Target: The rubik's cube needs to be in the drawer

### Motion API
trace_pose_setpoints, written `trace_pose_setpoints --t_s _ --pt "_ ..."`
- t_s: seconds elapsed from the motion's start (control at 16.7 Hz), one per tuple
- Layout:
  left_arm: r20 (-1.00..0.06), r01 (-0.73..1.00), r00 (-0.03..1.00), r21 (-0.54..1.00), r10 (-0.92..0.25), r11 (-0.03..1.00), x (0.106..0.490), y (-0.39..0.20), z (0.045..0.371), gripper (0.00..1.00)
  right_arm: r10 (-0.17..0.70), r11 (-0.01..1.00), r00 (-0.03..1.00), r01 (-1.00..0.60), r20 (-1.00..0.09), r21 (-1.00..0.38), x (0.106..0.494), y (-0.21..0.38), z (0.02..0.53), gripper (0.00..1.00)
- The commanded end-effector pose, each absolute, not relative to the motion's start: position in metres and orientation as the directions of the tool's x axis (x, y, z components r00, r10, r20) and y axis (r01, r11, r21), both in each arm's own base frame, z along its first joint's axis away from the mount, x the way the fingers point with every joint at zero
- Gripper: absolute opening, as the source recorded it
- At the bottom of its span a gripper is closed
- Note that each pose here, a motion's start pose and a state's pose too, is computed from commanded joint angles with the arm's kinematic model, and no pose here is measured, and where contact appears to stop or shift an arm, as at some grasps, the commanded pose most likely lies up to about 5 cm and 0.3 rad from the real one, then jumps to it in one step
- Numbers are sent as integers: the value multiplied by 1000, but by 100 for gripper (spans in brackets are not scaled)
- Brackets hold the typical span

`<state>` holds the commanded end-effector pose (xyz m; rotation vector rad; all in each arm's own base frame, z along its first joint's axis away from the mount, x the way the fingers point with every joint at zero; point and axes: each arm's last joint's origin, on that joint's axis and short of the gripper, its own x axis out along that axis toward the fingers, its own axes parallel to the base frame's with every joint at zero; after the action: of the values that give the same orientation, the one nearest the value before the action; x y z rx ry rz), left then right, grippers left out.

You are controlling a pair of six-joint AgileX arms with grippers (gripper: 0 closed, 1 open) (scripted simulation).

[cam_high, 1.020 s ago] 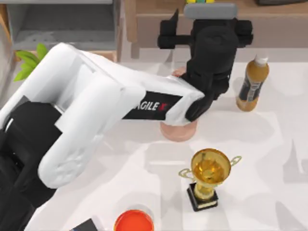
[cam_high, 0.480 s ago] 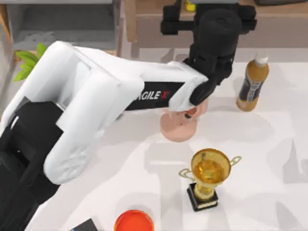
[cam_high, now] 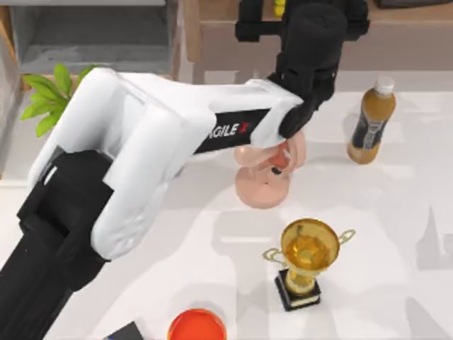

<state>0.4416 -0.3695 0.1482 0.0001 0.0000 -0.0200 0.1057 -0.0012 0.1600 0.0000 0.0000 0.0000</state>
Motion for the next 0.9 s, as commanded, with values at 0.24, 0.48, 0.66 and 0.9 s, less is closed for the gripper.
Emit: trace_pose_setpoints --t_s 0.24,0.48,0.66,0.9 --pt "0 20 1000 0 -20 1000 442 -369 148 92 0 1000 1000 0 0 0 106 -1 160 100" --pt "0 20 1000 0 -20 1000 442 -369 148 62 0 1000 1000 0 0 0 106 -1 160 100" --pt "0 20 1000 0 -20 1000 442 -369 148 40 0 1000 1000 0 0 0 106 -1 160 100" --pt "0 20 1000 0 -20 1000 442 -369 148 10 0 1000 1000 0 0 0 106 -1 160 100"
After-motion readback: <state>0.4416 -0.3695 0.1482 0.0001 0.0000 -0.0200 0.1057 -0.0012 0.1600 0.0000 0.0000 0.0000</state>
